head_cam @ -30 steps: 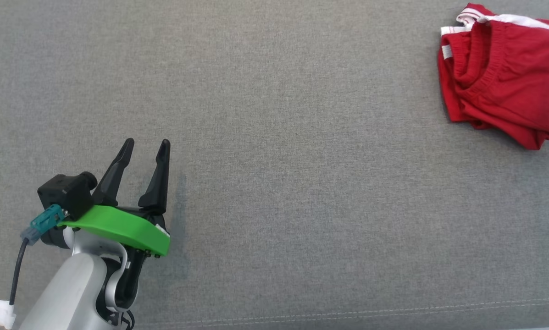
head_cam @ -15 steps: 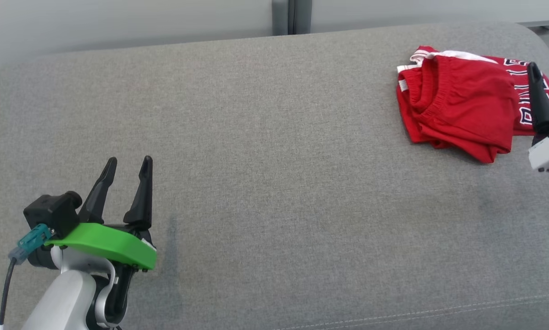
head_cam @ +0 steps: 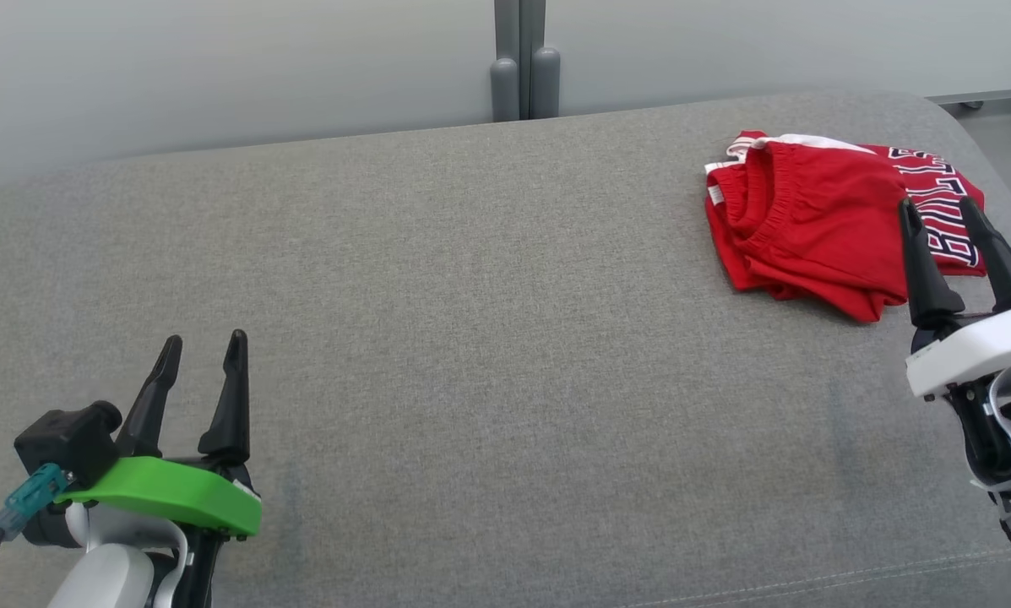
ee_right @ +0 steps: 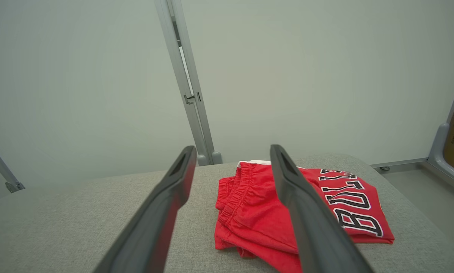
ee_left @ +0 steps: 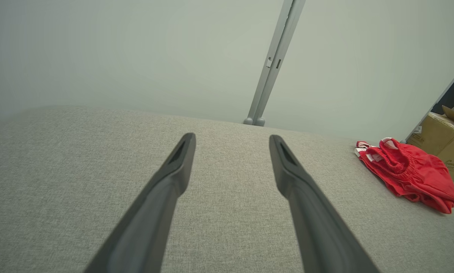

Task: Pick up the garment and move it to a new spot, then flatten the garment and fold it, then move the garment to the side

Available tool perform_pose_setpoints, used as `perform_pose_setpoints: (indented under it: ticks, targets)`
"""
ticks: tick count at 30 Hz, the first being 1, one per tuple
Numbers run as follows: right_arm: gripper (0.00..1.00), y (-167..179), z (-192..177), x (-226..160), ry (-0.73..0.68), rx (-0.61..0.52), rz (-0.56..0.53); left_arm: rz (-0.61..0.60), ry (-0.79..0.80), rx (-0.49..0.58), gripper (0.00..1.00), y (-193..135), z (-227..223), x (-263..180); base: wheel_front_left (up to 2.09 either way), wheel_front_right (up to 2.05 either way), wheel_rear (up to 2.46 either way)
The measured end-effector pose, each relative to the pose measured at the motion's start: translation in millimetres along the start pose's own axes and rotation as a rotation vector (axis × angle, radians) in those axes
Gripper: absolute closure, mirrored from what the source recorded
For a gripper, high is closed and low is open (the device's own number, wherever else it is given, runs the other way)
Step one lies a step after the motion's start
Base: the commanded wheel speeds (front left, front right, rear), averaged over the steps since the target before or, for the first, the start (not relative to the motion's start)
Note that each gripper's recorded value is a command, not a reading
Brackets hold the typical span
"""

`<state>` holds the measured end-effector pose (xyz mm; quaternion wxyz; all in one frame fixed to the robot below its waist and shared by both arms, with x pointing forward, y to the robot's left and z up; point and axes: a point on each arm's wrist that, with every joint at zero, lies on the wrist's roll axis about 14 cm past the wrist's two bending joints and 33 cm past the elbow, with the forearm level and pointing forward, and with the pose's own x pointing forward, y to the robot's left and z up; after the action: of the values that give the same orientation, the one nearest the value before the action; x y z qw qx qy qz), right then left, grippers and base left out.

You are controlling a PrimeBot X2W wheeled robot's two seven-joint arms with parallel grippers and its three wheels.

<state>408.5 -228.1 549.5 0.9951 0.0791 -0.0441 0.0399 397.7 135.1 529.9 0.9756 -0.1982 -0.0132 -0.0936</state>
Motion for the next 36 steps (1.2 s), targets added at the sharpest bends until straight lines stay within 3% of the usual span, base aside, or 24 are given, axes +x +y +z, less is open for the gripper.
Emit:
perform_pose_setpoints:
  ticks: [19, 36]
  targets:
    - [0.0, 15.6, 5.0, -34.6, -0.044, 0.012, -0.008, 0.033, -0.026, 0.014, 0.0, 5.6, 5.5, -19.8, 0.0, 0.0, 0.0]
    - [0.0, 26.1, 3.2, -43.3, -0.043, 0.008, 0.012, 0.039, -0.05, 0.032, 0.0, 6.6, 11.9, -22.8, 0.0, 0.0, 0.0]
